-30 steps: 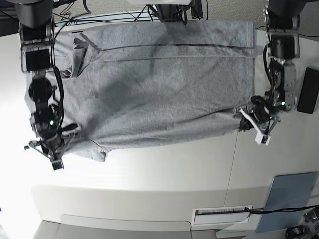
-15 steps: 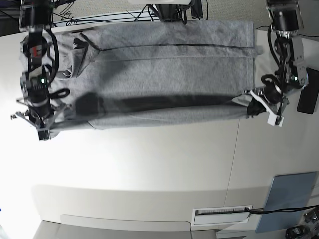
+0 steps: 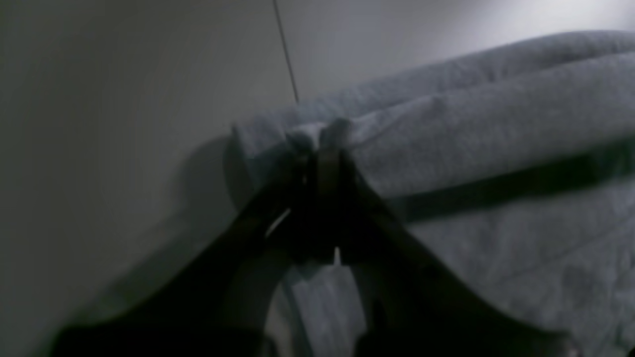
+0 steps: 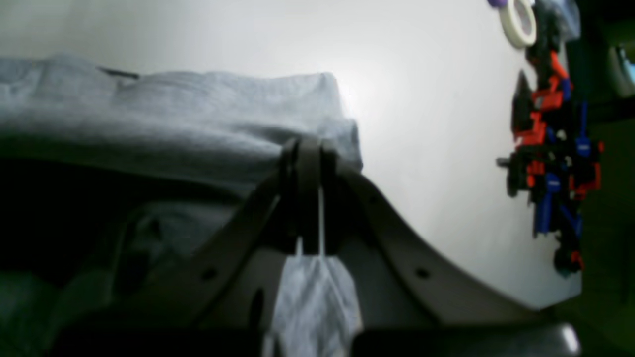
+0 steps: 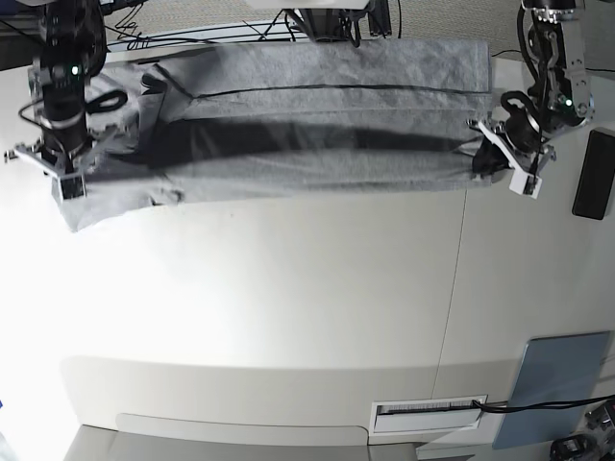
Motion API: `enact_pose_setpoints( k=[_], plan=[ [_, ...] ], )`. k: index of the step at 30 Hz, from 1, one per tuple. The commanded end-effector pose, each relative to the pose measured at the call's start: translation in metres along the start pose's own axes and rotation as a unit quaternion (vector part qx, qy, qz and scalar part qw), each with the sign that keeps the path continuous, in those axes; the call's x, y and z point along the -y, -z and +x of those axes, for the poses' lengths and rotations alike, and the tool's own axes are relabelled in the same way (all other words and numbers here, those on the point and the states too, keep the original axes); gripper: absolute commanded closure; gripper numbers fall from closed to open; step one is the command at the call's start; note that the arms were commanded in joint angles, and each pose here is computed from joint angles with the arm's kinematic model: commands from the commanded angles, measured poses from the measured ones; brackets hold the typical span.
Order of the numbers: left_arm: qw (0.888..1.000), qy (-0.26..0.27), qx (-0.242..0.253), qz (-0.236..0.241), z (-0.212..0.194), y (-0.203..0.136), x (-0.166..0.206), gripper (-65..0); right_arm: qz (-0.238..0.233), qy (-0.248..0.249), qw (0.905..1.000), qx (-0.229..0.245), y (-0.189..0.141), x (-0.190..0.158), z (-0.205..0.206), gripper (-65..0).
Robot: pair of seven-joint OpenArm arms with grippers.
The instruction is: Fold the T-shirt properly
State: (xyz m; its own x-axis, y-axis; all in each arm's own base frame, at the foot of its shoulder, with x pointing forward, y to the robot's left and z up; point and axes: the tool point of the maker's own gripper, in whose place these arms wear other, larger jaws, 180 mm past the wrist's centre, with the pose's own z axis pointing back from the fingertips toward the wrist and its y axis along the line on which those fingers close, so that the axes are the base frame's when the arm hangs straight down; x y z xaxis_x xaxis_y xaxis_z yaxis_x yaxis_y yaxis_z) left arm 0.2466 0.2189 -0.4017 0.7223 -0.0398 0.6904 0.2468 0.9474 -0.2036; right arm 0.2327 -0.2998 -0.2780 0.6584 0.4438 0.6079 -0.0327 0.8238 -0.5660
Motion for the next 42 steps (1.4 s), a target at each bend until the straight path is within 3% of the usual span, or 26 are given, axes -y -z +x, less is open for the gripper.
enact_pose_setpoints(
  k=[1, 13, 25, 42],
  plan=[
    [1.0, 0.008, 0.012, 0.003, 0.009, -0.006, -0.004, 0.0, -0.019, -0.015, 0.9996, 0.013, -0.006, 0.01, 0.006, 0.0],
    [1.0, -0.002, -0.027, 0.002, -0.023, -0.012, -0.001, 0.0, -0.032, -0.059, 0.9969, -0.042, -0.03, 0.008, -0.03, 0.0],
    [0.999, 0.01, -0.036, 0.011, -0.027, -0.012, -0.004, 0.0, -0.029, -0.062, 0.995, -0.072, -0.033, 0.007, -0.044, 0.0],
    [0.999, 0.017, -0.043, 0.014, -0.029, -0.012, -0.006, 0.0, -0.026, -0.065, 0.995, -0.071, -0.033, 0.005, -0.045, 0.0]
  ],
)
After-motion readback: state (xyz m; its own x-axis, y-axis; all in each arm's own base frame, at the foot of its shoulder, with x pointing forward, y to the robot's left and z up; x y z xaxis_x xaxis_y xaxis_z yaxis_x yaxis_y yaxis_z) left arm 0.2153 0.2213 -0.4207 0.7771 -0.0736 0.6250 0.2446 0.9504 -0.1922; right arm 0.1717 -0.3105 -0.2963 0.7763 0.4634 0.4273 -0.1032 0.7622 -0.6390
